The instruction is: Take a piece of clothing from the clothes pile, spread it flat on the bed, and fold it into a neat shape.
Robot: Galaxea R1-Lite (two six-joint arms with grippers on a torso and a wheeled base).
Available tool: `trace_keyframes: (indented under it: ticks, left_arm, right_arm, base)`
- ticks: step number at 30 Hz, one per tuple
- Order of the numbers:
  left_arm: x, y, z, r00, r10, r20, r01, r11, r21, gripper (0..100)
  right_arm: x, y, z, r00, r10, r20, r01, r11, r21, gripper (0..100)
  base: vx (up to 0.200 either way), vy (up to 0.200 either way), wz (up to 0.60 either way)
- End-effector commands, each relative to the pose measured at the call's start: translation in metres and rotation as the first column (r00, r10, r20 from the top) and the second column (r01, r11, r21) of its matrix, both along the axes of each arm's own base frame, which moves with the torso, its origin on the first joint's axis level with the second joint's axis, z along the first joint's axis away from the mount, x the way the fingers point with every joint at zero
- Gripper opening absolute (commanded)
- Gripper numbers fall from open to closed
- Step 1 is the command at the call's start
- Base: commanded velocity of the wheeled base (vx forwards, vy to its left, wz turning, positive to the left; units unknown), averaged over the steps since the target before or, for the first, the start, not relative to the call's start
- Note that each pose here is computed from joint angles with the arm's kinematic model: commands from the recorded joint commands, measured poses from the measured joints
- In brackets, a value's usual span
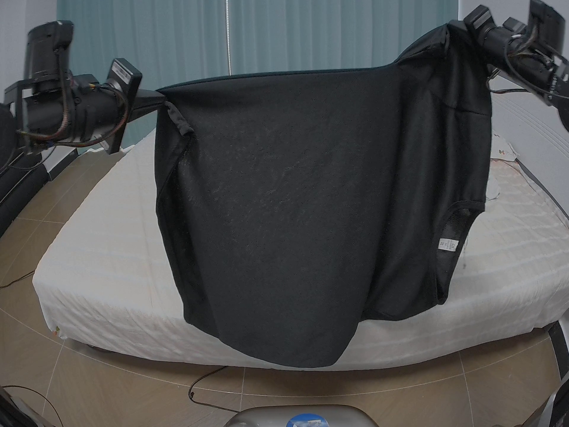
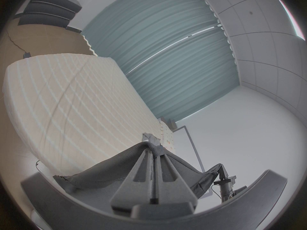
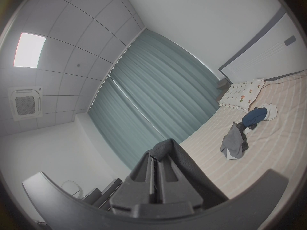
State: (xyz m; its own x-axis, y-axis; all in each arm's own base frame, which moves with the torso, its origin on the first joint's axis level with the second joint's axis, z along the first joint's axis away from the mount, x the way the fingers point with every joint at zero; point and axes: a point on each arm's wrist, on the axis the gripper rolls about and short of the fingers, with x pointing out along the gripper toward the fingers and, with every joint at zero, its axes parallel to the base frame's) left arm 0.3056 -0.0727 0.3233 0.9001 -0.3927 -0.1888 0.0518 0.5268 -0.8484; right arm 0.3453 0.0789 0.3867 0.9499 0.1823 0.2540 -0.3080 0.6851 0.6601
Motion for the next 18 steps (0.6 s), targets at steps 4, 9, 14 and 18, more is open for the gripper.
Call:
trace_keyframes:
  ticks: [4,9,14,18]
  left_arm:
    - [0.084,-0.003,-0.057,0.989,0.048,-0.141,-0.048,0.999,0.005,0]
    - [0.101,-0.006,-0.083,0.979,0.049,-0.2,-0.046,0.999,0.018,0]
    - [0.124,-0.011,-0.123,0.959,0.05,-0.279,-0.04,0.998,0.041,0]
    - [0.14,-0.013,-0.148,0.944,0.052,-0.326,-0.04,0.998,0.045,0]
  right_arm:
    - [0.08,0.008,-0.056,0.997,-0.049,-0.067,0.048,0.999,-0.008,0]
    - [0.098,0.013,-0.084,0.992,-0.046,-0.119,0.044,0.999,-0.02,0]
    - [0.124,0.023,-0.148,0.969,-0.04,-0.245,0.033,0.999,-0.032,0]
    - [0.138,0.026,-0.185,0.952,-0.042,-0.302,0.029,0.998,-0.047,0]
  base:
    - [0.2,0.0,0.0]
    - [0.16,0.0,0.0]
    - [0.0,0.0,0.0]
    - [0.0,0.0,0.0]
